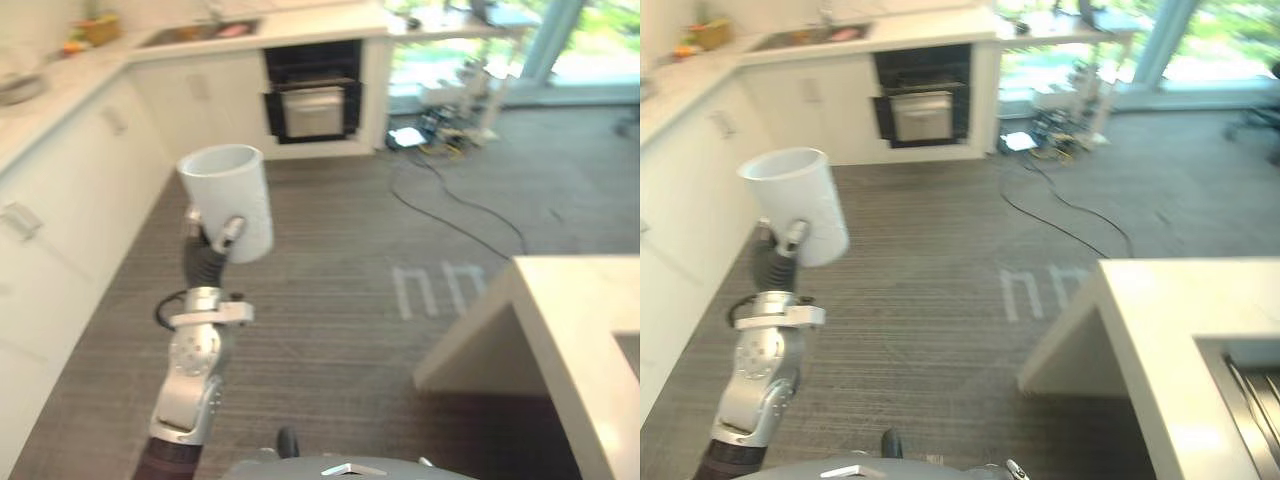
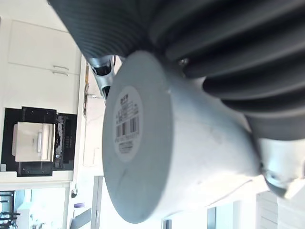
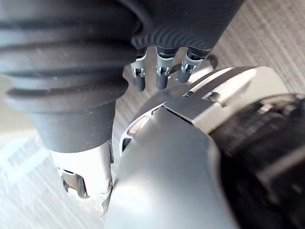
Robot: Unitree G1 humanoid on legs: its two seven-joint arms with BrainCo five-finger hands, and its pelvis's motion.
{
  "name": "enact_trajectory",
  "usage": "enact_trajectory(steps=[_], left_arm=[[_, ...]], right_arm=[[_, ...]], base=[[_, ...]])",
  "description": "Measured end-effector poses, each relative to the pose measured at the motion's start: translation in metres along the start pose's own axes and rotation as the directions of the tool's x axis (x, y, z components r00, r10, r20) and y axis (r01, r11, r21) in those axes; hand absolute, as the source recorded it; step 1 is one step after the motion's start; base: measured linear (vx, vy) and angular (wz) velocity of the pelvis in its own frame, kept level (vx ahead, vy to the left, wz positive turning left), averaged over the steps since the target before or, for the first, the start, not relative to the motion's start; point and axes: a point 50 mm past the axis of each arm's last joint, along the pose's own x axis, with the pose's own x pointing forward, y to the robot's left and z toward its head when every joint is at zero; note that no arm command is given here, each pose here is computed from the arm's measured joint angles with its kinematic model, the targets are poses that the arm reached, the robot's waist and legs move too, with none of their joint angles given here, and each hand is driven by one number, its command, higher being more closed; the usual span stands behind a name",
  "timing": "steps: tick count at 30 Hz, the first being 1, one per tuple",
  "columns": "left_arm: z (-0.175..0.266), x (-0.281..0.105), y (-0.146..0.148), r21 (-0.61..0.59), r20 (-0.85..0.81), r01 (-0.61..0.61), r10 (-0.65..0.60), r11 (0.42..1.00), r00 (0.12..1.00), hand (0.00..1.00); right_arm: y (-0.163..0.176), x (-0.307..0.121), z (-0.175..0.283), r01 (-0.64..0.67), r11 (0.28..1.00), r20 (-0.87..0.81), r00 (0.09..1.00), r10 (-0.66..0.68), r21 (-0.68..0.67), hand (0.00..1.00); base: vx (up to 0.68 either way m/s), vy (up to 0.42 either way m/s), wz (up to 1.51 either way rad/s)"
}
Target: Walk over to the sink, pick up the cup, carry it to the dishwasher, place the cup inside the dishwasher, then close the dishwasher door
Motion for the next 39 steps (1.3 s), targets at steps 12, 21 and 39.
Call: enact_trajectory(steps=[12,21,39], left_arm=[[-0.010,0.007,0.007,0.103,-0.059,0.032,-0.026,0.994,0.998,1.00],[-0.021,0.016,0.024,0.168,-0.100,0.007,0.010,0.986,0.995,1.00],[-0.073,-0.018,0.101,-0.027,-0.401,-0.476,0.427,0.879,0.810,1.00]], right_arm=[[0.026,0.003,0.004,-0.103,0.988,-0.039,0.994,0.099,-0.113,0.00],[0.046,0.003,-0.001,-0.228,0.962,-0.065,0.973,0.221,-0.151,0.00],[0.020,0.000,-0.015,-0.198,0.969,0.011,0.980,0.198,0.150,0.00]], base=[[0.00,-0.058,0.37],[-0.02,-0.048,-0.03],[0.02,0.019,0.10]])
